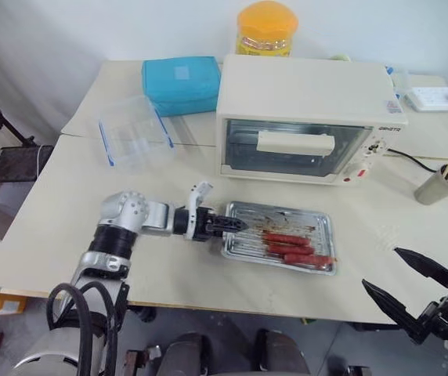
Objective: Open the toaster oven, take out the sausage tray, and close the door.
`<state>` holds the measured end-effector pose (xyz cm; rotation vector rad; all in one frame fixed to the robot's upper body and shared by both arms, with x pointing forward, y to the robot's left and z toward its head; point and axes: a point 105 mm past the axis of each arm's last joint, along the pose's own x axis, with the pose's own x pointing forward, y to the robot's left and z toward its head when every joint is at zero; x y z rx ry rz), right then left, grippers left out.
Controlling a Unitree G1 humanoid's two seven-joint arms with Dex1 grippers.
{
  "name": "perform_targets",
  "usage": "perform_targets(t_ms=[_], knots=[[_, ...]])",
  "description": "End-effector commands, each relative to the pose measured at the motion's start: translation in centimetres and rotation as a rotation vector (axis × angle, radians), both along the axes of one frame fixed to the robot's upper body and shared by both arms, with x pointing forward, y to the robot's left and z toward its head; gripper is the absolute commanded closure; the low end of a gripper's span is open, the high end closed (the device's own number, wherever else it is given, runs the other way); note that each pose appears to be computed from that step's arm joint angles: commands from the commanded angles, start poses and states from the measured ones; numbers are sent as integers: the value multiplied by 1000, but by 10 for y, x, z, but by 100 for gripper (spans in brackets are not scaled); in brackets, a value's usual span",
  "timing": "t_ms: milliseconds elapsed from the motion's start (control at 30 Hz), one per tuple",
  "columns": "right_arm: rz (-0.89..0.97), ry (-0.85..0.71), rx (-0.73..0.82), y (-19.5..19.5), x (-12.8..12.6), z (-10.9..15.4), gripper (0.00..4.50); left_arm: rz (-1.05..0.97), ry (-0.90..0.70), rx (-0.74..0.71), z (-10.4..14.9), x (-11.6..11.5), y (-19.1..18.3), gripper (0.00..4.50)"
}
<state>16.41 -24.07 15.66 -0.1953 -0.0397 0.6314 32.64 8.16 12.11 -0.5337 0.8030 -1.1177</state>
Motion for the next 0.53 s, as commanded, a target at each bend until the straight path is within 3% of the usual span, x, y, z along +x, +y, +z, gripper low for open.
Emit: perform_targets(t_ms=[33, 167, 300, 533], knots=[[32, -12, -13, -1, 4, 2, 0, -48, -295, -12, 17, -7, 29, 25], [59, -18, -20, -7, 12, 4, 0, -101, -605, 18, 26, -18, 64, 25], [106, -16, -56, -13, 17, 5, 0, -152, -935, 220, 23, -24, 102, 25], [164, 3, -100, -18, 20, 1, 0, -140, -1057, 279, 24, -31, 124, 25]])
